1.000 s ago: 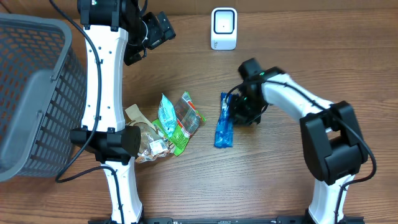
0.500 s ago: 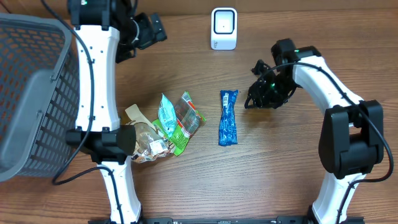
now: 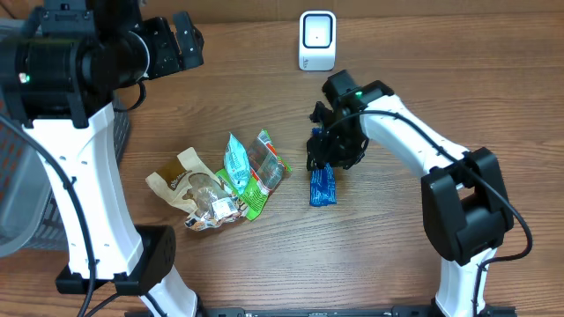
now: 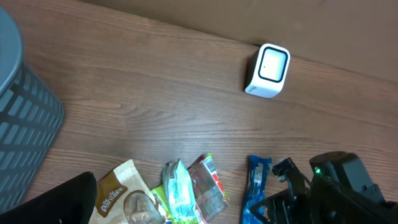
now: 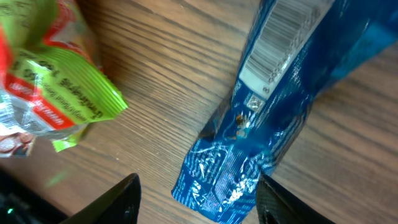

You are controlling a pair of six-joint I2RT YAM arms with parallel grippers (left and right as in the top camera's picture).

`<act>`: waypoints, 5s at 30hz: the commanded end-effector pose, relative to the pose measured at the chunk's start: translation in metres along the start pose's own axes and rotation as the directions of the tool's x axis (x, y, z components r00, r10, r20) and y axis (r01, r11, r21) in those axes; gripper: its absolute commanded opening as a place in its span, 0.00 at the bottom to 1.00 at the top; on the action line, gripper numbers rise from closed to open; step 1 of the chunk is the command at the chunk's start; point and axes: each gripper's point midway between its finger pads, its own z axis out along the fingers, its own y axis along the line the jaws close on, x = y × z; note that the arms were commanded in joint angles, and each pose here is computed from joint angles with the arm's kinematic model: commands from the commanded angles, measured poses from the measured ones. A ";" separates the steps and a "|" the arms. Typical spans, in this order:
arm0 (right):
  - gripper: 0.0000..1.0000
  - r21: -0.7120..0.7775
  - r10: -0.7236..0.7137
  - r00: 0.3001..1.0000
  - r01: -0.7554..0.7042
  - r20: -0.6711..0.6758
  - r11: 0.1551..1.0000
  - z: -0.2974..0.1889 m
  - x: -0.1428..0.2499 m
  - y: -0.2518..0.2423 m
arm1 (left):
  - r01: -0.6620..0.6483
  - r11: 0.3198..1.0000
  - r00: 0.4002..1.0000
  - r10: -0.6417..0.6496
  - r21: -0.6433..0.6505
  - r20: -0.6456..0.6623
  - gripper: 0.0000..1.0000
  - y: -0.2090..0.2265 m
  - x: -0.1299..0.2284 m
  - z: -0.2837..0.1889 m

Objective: Scan the item barcode
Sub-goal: 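Close the right gripper on the blue wrapper and lift it, then rotate the held blue wrapper with the right gripper, barcode facing up, then carry the blue wrapper with the right gripper to the white scanner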

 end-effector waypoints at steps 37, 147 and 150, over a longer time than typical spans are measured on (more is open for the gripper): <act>0.93 0.120 -0.117 0.961 0.089 0.249 0.989 -0.106 -0.058 -0.145 | -0.022 0.999 1.000 0.021 -0.025 -0.011 1.00 0.004 0.000 0.007; 0.04 0.035 -0.064 0.862 0.054 0.503 0.998 -0.177 -0.062 -0.068 | -0.023 0.999 1.000 0.022 -0.024 -0.011 1.00 0.004 0.000 0.007; 0.04 0.046 -0.105 0.829 0.095 0.549 0.994 -0.199 -0.058 -0.052 | -0.023 0.999 1.000 0.022 -0.024 -0.011 1.00 0.004 0.000 0.007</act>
